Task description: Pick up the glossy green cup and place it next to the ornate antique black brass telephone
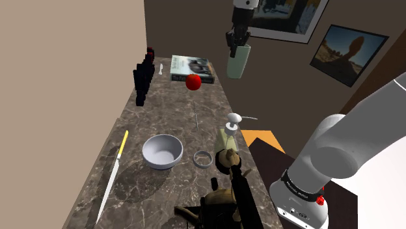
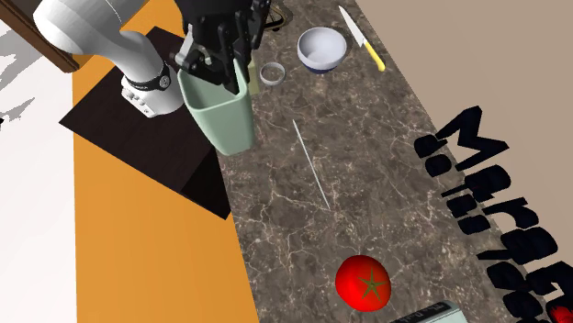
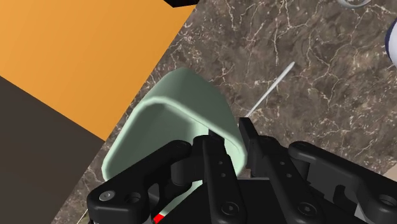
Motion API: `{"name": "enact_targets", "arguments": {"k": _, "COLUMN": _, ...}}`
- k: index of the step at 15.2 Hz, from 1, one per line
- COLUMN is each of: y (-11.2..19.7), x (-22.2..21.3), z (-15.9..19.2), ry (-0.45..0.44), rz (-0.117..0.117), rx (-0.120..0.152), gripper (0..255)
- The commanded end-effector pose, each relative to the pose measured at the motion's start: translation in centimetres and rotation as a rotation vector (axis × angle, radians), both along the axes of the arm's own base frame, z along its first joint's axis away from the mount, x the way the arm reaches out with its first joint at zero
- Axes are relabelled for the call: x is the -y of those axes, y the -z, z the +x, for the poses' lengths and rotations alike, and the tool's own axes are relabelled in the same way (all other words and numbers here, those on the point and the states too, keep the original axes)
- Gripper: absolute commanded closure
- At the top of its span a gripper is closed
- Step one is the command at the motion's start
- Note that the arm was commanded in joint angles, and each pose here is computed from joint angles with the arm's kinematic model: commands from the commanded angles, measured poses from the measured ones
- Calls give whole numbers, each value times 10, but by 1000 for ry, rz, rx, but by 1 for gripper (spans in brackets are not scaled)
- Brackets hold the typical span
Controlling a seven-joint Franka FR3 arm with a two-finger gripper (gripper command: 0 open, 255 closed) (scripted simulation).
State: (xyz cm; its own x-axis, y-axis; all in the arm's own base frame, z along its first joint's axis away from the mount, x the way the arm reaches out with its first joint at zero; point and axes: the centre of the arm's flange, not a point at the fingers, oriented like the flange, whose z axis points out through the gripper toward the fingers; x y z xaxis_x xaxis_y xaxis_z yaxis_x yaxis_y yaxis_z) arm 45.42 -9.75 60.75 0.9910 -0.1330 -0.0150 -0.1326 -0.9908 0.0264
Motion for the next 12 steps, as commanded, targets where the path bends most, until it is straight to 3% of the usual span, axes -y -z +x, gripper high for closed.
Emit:
{"name": "enact_targets", "arguments": {"k": 1, "y": -11, "x": 0, "z": 0, "ry": 0, "rz": 0, "rx": 0, "gripper": 255}}
{"name": "enact_targets", "arguments": {"k": 12, "y": -70, "x": 0, "z": 0, "ry": 0, "rz": 0, "rx": 0, "gripper": 255}}
